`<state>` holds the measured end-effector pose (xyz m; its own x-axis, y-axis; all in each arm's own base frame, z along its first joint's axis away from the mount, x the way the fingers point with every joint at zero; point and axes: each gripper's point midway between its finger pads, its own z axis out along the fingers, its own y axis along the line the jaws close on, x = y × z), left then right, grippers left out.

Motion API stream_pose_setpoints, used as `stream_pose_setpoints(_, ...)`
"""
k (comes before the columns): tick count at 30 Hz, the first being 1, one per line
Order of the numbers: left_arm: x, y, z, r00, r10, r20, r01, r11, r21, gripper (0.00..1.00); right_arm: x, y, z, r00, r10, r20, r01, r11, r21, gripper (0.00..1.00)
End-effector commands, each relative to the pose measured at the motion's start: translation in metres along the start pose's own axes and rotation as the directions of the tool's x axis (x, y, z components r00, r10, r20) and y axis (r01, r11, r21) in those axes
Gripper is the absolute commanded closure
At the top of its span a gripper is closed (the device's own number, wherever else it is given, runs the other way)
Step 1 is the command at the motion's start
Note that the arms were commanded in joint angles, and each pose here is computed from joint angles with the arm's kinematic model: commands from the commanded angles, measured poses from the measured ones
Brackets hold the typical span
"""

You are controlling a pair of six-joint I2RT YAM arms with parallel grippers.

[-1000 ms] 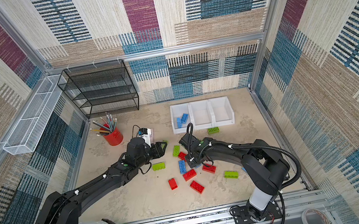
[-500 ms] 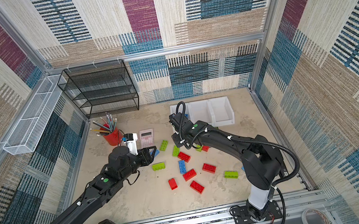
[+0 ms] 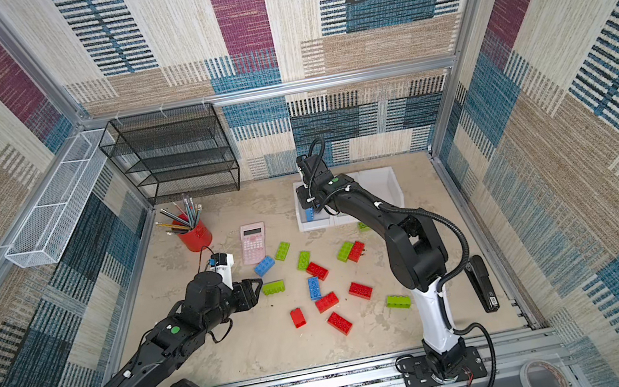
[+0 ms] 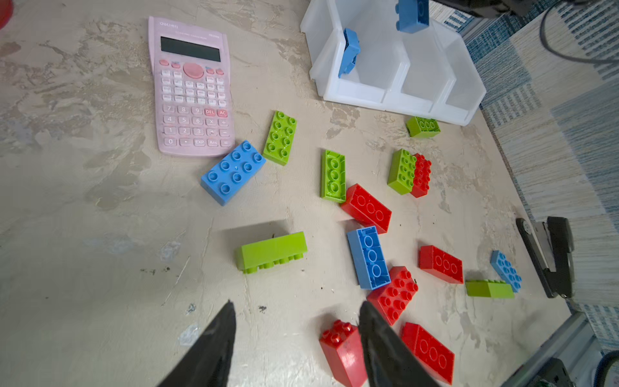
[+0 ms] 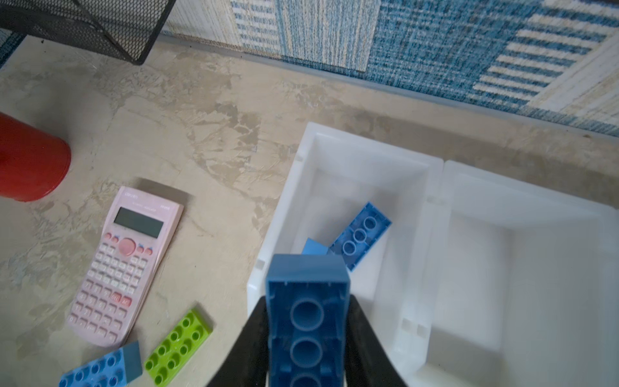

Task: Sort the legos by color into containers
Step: 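Carry the blue brick with the right gripper into the bin compartment and release, then grasp the blue brick beside the calculator with the left gripper while the right gripper withdraws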

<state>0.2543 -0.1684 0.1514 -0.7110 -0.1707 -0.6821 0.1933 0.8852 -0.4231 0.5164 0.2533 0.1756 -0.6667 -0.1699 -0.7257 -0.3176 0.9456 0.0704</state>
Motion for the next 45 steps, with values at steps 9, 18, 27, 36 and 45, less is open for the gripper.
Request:
stream_pose_setpoints(9, 0.007, 0.006, 0.007, 0.999, 0.021, -0.024, -0.021, 1.0, -0.023, 0.4, -0.025, -0.028, 0.037, 0.999, 0.012, 0.04, -0.014, 0.999, 0.047, 0.54)
stream_pose_setpoints(18, 0.006, 0.006, 0.007, 0.999, 0.017, -0.047, -0.019, 0.999, -0.043, 0.34, -0.035, -0.026, 0.022, 0.996, 0.03, 0.086, -0.032, 0.999, 0.019, 0.25)
stream_pose_setpoints(27, -0.007, 0.015, 0.004, 0.982, 0.066, -0.174, -0.101, 0.975, -0.199, 0.18, -0.028, -0.011, -0.061, 0.967, 0.081, 0.24, -0.062, 0.994, -0.087, 0.11)
stream_pose_setpoints(36, -0.028, 0.018, 0.033, 0.951, 0.107, -0.29, -0.185, 0.949, -0.257, 0.11, 0.056, 0.014, -0.139, 0.909, 0.221, 0.355, -0.13, 0.956, -0.262, 0.05)
stream_pose_setpoints(45, -0.025, 0.038, 0.089, 0.91, 0.0, -0.414, -0.152, 0.931, -0.333, 0.1, 0.127, 0.02, -0.15, 0.898, 0.272, 0.345, -0.161, 0.934, -0.318, 0.05)
